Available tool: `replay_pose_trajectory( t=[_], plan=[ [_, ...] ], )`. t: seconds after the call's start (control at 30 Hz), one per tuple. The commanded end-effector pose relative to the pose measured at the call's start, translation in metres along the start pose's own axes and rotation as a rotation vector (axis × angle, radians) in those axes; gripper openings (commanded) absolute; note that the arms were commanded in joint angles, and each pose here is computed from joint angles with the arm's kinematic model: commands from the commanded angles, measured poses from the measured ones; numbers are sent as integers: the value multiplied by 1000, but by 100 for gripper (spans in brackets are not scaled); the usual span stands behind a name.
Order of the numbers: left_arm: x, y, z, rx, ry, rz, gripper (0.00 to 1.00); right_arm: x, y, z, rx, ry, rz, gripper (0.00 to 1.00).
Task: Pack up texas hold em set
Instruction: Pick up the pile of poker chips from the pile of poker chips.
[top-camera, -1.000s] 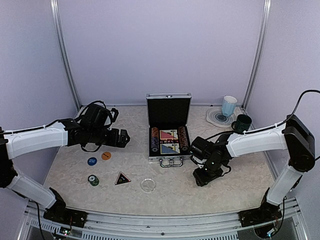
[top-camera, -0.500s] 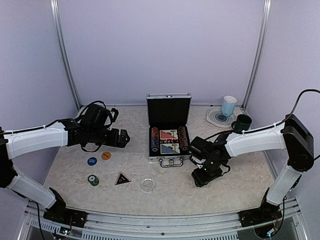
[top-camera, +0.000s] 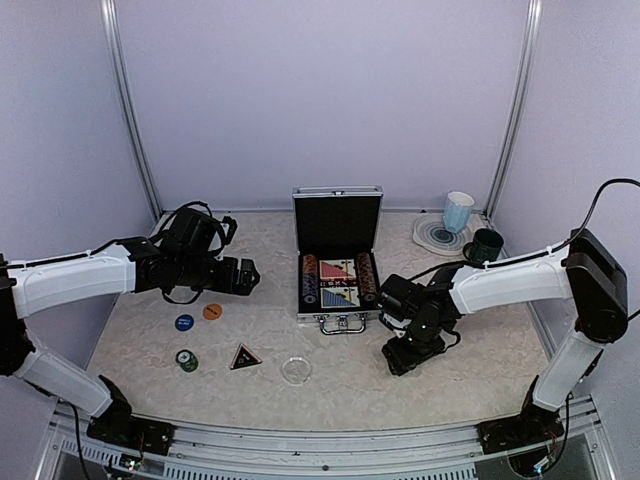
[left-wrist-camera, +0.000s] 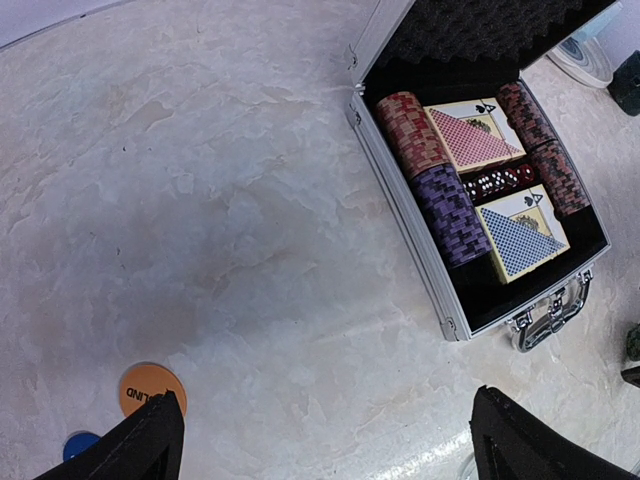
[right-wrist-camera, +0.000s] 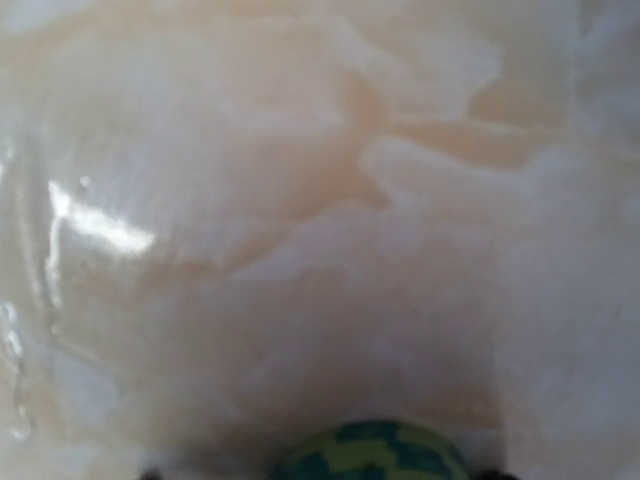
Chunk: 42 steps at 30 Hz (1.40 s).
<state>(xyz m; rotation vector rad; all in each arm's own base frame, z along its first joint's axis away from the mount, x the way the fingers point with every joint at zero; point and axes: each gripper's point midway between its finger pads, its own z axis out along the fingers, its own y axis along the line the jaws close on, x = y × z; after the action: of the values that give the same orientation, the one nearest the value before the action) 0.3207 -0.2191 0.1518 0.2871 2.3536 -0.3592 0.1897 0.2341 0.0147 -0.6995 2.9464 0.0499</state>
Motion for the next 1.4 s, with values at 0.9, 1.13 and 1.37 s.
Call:
replay_pose_trajectory(
  t=[0.9,1.13,1.37],
  plan=[
    [-5,-4,-5,14,-23,-2,99,27,-7,19,67,101,-29,27],
    [-8,-7,-7,29,-29,-19,99,1,3,11,37,2,-70,0],
    [-11,-16,-9,71,-29,-60,99,-26,12,4,27,-68,-127,0]
  ],
)
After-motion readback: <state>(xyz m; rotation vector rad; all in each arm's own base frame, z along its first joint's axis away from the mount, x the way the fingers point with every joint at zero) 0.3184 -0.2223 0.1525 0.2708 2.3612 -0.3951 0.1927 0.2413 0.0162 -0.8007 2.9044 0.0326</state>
